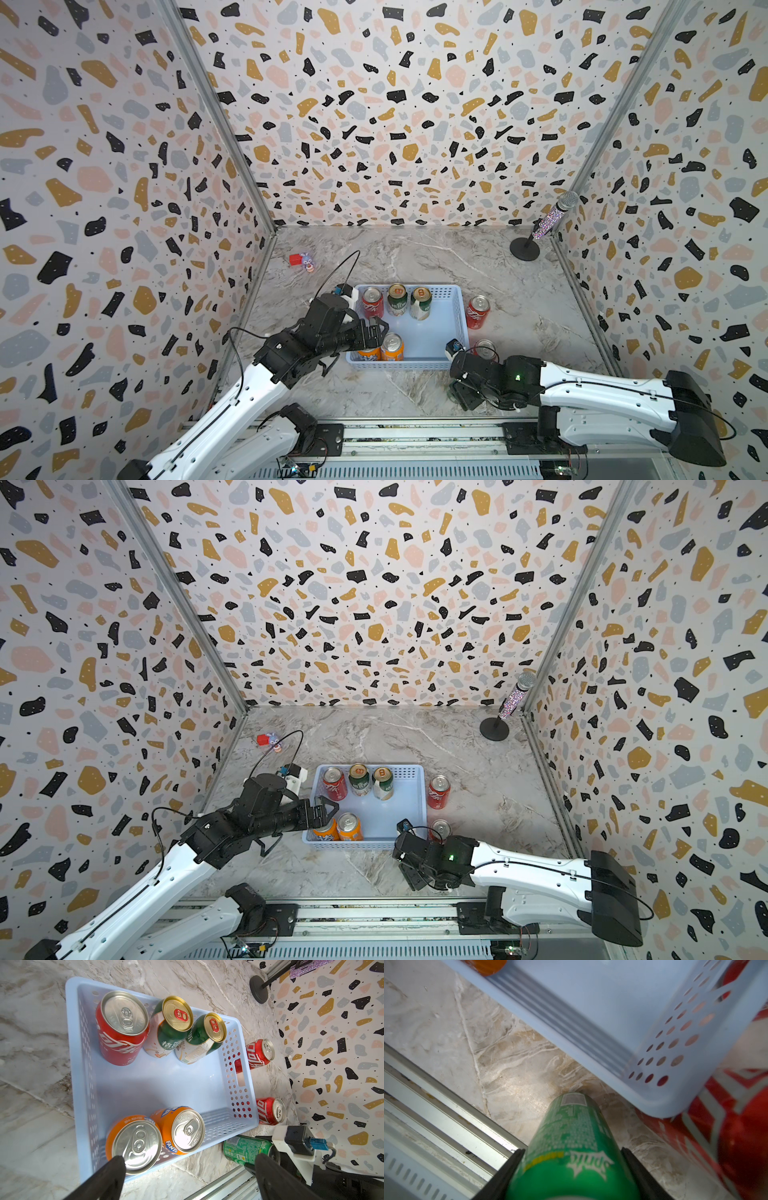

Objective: Take out the drinks from the basket
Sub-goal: Place the drink at the center of the board.

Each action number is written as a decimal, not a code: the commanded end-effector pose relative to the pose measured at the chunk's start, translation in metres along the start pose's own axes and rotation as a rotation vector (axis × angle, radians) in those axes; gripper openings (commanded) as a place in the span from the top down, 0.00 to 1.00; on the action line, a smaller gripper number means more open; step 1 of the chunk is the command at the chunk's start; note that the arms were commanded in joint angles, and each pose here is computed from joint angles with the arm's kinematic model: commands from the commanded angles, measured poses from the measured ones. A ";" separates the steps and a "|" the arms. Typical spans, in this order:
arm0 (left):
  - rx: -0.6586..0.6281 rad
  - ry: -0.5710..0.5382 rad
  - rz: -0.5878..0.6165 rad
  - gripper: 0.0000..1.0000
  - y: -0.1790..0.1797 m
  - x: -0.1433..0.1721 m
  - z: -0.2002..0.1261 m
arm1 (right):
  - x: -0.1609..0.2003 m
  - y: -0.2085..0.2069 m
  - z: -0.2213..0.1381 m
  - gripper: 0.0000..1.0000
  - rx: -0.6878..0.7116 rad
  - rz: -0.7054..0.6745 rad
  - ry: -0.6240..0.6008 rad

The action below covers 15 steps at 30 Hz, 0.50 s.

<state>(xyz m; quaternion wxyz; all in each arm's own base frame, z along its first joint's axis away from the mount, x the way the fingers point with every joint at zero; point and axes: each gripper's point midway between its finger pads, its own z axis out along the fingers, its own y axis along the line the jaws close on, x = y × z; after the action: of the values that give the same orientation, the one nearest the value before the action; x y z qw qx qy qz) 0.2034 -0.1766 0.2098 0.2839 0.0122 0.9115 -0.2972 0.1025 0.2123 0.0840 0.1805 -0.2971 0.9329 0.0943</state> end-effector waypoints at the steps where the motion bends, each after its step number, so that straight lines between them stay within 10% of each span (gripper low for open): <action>1: 0.019 -0.030 0.027 0.00 -0.008 -0.009 -0.007 | -0.011 0.004 -0.005 0.37 -0.002 0.015 -0.038; 15: 0.025 -0.025 0.040 0.00 -0.008 -0.006 -0.009 | -0.027 0.006 -0.025 0.21 -0.011 0.032 -0.091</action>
<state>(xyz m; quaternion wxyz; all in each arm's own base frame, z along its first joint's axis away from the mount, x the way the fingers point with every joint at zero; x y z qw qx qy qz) 0.2020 -0.1758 0.2082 0.2813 0.0153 0.9133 -0.2941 0.1073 0.2192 0.0955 0.1955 -0.2905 0.9311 0.1018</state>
